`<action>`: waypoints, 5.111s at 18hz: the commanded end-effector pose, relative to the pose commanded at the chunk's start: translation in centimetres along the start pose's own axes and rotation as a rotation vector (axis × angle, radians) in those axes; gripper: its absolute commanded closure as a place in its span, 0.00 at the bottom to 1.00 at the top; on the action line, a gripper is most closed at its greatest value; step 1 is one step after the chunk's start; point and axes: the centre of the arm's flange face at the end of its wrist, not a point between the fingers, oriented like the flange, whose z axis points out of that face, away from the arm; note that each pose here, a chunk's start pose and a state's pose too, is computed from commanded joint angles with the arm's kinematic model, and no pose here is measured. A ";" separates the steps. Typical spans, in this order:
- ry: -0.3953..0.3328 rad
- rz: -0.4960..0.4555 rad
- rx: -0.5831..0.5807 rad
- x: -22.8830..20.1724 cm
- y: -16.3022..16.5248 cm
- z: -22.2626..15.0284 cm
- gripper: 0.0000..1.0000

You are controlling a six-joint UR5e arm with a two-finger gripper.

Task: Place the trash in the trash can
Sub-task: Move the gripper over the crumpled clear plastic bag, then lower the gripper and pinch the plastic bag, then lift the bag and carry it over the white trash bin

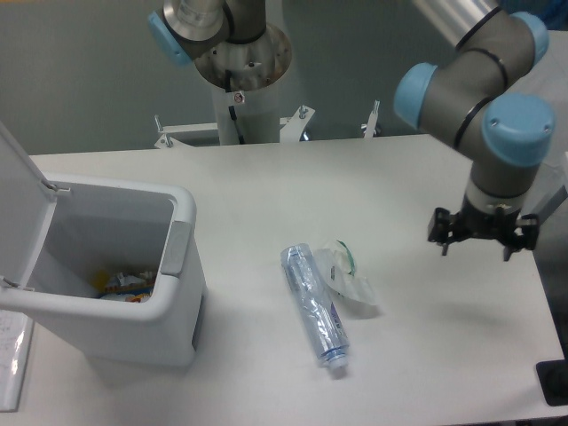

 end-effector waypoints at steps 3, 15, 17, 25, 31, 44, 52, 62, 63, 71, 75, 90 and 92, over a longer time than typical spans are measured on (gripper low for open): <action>-0.010 0.019 0.009 2.2 -1.3 0.8 0.00; 0.096 -0.102 0.046 7.9 -4.2 2.3 0.00; 0.116 -0.090 0.033 9.4 -4.4 2.9 0.00; 0.170 -0.046 -0.034 13.7 -2.6 6.4 0.00; 0.176 -0.014 -0.040 13.8 -2.4 6.9 0.73; 0.153 -0.056 -0.003 11.2 -1.4 4.7 1.00; 0.142 -0.131 0.153 7.9 -0.7 -1.9 1.00; 0.276 -0.294 0.518 5.9 -1.9 -13.8 1.00; 0.288 -0.282 0.557 6.4 -1.9 -15.4 1.00; 0.328 -0.173 0.718 14.8 -1.9 -25.4 1.00; 0.356 -0.164 0.743 20.2 -2.5 -29.2 1.00; 0.448 -0.029 0.743 33.3 -3.2 -33.2 0.88; 0.450 -0.030 0.741 33.3 -3.3 -33.0 0.52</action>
